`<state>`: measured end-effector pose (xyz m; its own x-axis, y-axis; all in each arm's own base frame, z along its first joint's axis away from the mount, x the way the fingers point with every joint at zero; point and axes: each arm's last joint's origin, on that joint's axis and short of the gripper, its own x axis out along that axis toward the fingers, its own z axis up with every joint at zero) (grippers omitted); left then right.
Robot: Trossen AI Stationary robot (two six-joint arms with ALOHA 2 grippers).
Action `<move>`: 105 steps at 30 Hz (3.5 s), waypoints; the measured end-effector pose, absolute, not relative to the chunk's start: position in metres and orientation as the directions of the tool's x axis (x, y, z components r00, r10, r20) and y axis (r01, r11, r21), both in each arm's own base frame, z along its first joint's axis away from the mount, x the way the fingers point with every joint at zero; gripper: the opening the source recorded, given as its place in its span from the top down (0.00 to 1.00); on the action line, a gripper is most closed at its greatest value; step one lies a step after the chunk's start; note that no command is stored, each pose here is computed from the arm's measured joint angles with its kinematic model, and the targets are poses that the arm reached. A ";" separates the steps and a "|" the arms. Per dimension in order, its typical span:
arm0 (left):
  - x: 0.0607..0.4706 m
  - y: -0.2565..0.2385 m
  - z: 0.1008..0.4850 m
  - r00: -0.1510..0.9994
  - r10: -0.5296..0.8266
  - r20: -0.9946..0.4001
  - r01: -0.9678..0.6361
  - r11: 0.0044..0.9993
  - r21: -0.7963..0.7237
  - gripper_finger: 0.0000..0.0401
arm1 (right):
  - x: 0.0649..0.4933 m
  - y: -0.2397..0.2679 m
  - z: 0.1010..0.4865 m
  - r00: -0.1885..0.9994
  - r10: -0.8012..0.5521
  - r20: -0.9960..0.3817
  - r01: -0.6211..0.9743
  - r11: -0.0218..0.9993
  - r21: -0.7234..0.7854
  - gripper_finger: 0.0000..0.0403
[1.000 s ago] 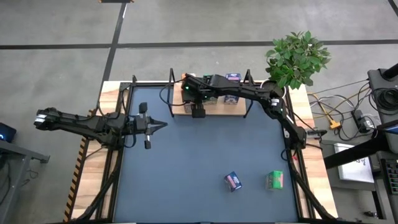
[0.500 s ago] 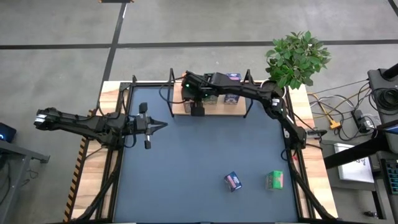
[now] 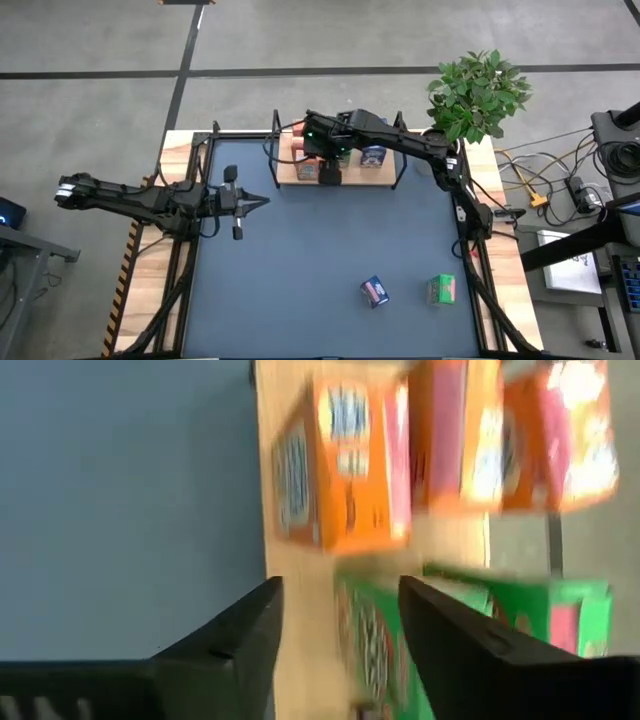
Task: Stack cereal on shelf
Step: Put the orange cereal box on the shelf, then put the blue cereal box on the shelf
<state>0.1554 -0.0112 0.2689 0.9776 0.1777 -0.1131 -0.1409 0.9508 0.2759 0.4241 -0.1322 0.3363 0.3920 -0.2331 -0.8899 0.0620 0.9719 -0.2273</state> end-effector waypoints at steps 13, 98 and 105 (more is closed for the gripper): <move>0.155 -0.011 0.267 0.976 0.178 -0.128 -0.136 0.949 0.284 1.00 | 0.436 -0.143 0.307 0.323 -0.266 -0.908 0.071 0.964 -0.257 0.96; 0.155 -0.011 0.271 0.979 0.177 -0.101 -0.139 0.941 0.309 1.00 | 0.348 0.201 0.287 -0.051 0.040 -0.998 0.780 0.625 -0.015 0.26; 0.155 -0.011 0.271 0.979 0.177 -0.099 -0.139 0.941 0.308 1.00 | 0.345 0.199 0.268 -0.116 0.015 -0.993 0.741 0.667 -0.076 0.24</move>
<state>0.1555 -0.0112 0.2711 0.9792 0.1772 -0.0989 -0.1392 0.9411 0.3082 0.3449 0.1993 0.2681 -0.1155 0.0146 -0.9932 0.7414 0.6667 -0.0765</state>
